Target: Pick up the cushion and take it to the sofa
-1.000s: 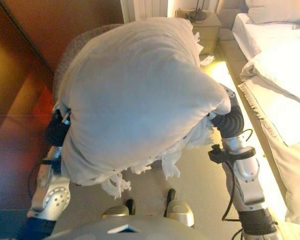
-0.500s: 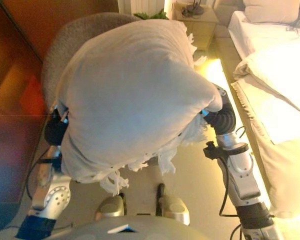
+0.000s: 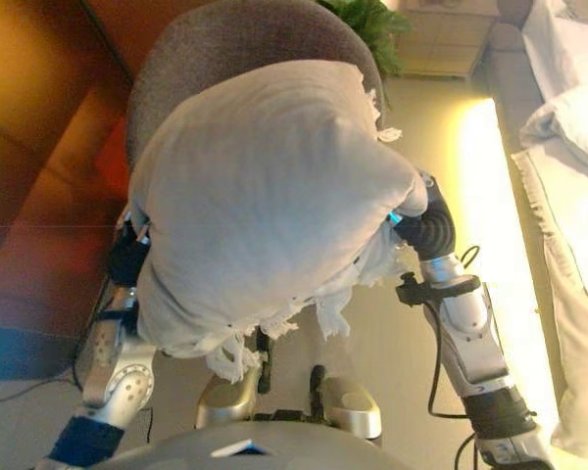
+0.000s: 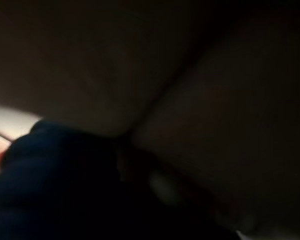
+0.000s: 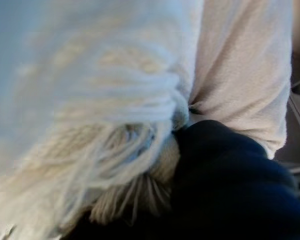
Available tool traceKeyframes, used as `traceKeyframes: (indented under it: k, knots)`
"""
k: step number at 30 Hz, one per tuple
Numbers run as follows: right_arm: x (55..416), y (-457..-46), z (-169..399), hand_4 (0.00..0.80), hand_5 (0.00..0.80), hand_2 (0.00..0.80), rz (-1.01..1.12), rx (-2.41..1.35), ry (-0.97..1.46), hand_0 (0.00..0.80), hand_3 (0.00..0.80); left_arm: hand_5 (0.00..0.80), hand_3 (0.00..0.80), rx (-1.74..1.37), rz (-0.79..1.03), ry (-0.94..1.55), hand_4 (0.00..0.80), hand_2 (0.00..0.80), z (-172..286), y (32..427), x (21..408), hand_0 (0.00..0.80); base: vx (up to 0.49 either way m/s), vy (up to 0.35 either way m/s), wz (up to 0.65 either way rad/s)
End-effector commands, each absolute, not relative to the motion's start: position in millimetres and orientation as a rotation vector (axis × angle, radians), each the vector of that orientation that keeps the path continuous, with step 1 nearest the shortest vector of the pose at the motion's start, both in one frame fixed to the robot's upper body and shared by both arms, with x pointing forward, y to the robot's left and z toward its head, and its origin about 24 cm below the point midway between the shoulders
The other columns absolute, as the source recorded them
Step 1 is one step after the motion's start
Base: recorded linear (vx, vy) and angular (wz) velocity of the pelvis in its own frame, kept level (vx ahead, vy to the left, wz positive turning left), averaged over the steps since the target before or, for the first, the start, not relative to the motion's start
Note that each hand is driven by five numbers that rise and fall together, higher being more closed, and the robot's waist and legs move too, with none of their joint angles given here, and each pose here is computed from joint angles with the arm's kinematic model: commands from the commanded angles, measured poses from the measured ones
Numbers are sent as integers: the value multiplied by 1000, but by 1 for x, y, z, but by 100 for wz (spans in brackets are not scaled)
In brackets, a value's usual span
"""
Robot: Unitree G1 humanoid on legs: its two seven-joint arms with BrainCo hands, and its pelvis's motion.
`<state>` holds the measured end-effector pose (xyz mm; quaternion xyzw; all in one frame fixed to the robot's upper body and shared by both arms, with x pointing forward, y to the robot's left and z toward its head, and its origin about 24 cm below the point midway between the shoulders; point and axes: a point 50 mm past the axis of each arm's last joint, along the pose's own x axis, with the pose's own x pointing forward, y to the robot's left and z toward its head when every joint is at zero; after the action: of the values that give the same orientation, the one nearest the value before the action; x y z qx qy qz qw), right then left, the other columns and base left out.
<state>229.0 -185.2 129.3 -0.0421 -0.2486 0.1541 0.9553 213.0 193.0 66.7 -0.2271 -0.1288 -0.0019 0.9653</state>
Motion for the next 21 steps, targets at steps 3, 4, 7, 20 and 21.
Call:
traceKeyframes:
  k: [3, 4, 7, 20, 21]
  knots:
    - [211, -159, 157, 800, 800, 800, 505, -71, -687, 800, 800, 800, 800, -517, -184, -607, 800, 800, 128, 169, 222, 800, 564, 262, -28]
    - [211, -160, 157, 800, 800, 800, 496, -71, -691, 800, 800, 800, 800, -513, -192, -615, 800, 800, 131, 168, 224, 800, 635, 314, -27]
    - [213, -162, 158, 800, 800, 800, 460, -47, -692, 800, 800, 800, 800, -482, -202, -618, 800, 800, 137, 165, 226, 800, 647, 254, -36]
    - [213, -153, 152, 800, 800, 800, 401, 4, -685, 800, 800, 800, 800, -420, -246, -571, 800, 800, 134, 172, 225, 800, 427, 74, 3]
    - [212, -153, 152, 800, 800, 800, 399, 2, -688, 800, 800, 800, 800, -428, -251, -568, 800, 800, 133, 171, 225, 800, 305, -99, -4]
